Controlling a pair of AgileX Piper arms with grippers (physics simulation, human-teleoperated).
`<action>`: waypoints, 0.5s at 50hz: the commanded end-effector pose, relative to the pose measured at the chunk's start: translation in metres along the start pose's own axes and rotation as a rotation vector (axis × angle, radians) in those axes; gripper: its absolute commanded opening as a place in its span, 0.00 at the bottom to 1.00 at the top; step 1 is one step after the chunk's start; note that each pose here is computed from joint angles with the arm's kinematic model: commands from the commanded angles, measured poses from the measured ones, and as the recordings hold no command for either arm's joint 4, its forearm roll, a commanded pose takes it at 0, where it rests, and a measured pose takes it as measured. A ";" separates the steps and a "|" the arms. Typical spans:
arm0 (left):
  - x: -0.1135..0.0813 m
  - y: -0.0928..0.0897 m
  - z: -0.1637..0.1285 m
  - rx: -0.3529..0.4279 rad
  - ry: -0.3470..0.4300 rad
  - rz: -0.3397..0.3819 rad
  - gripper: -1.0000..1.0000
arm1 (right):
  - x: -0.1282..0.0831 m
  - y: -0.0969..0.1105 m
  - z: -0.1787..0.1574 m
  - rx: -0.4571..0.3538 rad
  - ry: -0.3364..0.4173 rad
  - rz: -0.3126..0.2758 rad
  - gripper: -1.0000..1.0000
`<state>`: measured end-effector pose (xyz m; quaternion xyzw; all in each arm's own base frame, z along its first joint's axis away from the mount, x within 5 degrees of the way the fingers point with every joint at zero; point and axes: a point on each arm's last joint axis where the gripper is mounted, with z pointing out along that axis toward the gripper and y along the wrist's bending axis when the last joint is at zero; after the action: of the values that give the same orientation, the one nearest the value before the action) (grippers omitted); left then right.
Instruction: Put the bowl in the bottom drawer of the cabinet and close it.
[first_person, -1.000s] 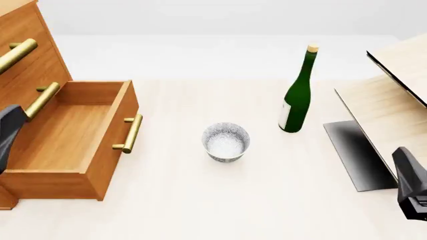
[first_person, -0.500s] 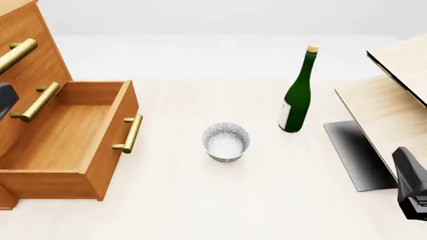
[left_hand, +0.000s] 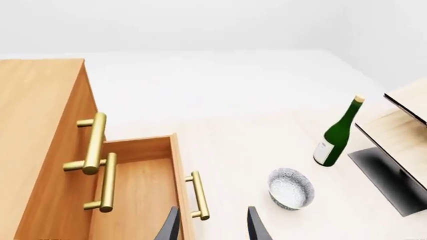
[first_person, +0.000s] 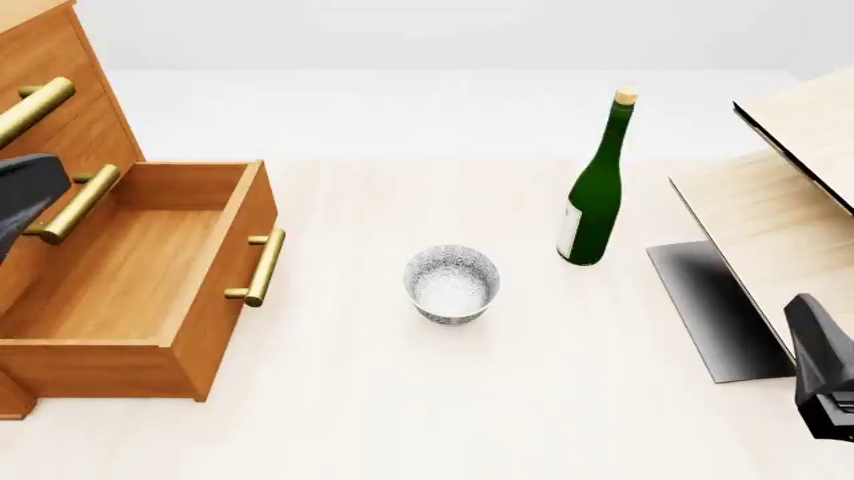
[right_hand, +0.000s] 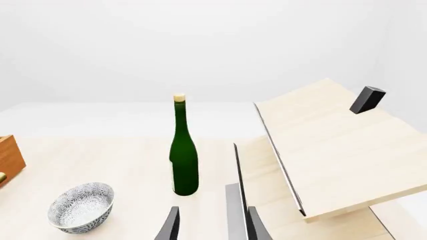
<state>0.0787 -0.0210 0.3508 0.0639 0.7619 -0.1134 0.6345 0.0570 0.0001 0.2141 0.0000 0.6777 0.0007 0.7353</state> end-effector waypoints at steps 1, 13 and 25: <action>0.009 0.001 0.019 -0.014 0.082 -0.030 1.00 | 0.000 0.000 0.000 0.000 0.000 0.000 1.00; 0.011 0.003 0.035 -0.030 0.147 -0.042 1.00 | 0.000 0.000 0.000 0.000 0.000 0.000 1.00; 0.008 0.002 0.051 -0.030 0.207 -0.043 1.00 | 0.000 0.000 0.000 0.000 0.000 0.000 1.00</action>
<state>0.1150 -0.0297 0.3359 0.0490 0.8131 -0.1109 0.5693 0.0570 0.0001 0.2141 -0.0001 0.6777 0.0007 0.7353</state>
